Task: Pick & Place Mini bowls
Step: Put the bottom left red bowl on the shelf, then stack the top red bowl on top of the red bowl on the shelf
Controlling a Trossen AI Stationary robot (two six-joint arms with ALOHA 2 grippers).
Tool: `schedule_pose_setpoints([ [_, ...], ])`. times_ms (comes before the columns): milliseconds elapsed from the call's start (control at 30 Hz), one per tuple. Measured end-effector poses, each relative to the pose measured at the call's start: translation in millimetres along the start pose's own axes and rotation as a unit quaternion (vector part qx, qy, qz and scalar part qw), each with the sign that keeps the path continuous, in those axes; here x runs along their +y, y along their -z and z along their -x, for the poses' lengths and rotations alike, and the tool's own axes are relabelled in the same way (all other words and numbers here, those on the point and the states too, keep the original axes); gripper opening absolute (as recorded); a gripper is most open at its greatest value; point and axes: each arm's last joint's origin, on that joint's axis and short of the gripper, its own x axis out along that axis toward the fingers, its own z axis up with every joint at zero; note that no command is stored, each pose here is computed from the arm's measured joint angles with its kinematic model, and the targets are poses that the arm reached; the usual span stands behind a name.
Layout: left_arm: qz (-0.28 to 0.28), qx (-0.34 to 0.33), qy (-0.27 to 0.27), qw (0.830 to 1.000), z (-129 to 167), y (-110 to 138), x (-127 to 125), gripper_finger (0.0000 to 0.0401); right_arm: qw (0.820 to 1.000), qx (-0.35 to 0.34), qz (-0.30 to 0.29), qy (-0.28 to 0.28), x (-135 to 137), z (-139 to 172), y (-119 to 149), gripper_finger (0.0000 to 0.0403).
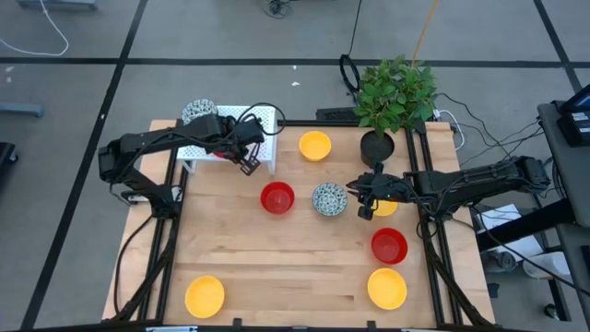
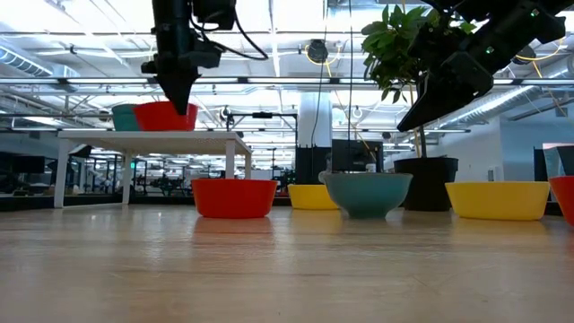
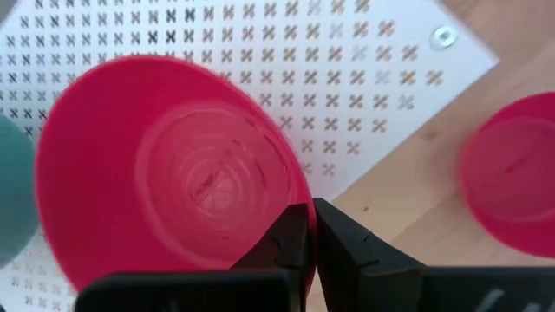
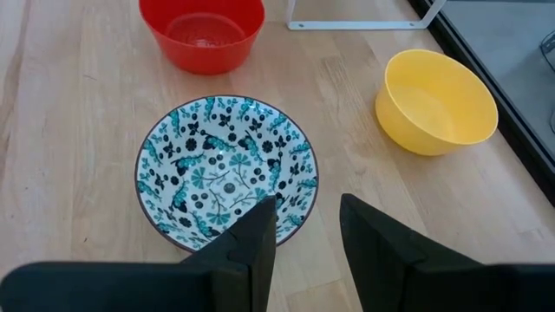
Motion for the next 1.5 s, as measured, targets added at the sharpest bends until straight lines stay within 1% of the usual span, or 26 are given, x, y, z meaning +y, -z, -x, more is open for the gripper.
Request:
schedule_pose_setpoints([
  [133, 0.003, -0.001, 0.0, 1.0, -1.8, -1.8, 0.0, 0.0007, 1.0, 0.0, 0.0, 0.0, 0.0, 0.0, 0.0, 0.0116],
  [233, 0.015, 0.011, -0.006, 1.0, -4.1, -1.1, 1.5, 0.001, 1.0, 0.0, 0.0, 0.0, 0.0, 0.0, 0.0, 0.0116],
  [533, 0.056, -0.003, 0.0, 0.998, -3.3, -3.5, 0.6, 0.0068, 1.0, 0.001, 0.002, 0.0, 0.0, 0.0, 0.2, 0.0116],
  [733, 0.056, -0.004, 0.001, 0.998, -3.0, -3.6, 0.7, 0.0101, 1.0, 0.0, 0.002, 0.0, 0.0, 0.0, 0.1, 0.0116],
  [900, 0.066, -0.025, 0.011, 0.997, 9.6, -3.1, 6.7, 0.013, 1.0, -0.001, 0.002, 0.0, 0.1, 0.0, -0.1, 0.0116],
  [1033, 0.066, -0.062, 0.032, 0.995, 31.3, -9.9, 9.8, 0.0147, 1.0, -0.004, 0.0, 0.0, 0.1, 0.0, -0.9, 0.0116],
  [1167, 0.04, -0.118, 0.074, 0.989, 50.6, -20.6, 4.2, 0.0152, 1.0, -0.012, -0.015, -0.001, 0.2, 0.0, -2.5, 0.0116],
  [1333, 0.013, -0.216, 0.144, 0.966, 64.1, -34.2, -16.0, 0.0152, 0.998, -0.045, -0.031, -0.004, 0.7, 0.4, -9.2, 0.0116],
  [1433, 0.003, -0.266, 0.169, 0.949, 71.6, -39.9, -26.4, 0.0152, 0.997, -0.06, -0.037, -0.006, 0.8, 0.7, -12.2, 0.0116],
  [1500, -0.007, -0.283, 0.185, 0.941, 74.6, -41.5, -33.0, 0.0152, 0.997, -0.064, -0.051, -0.007, 0.8, 0.8, -12.9, 0.0116],
])
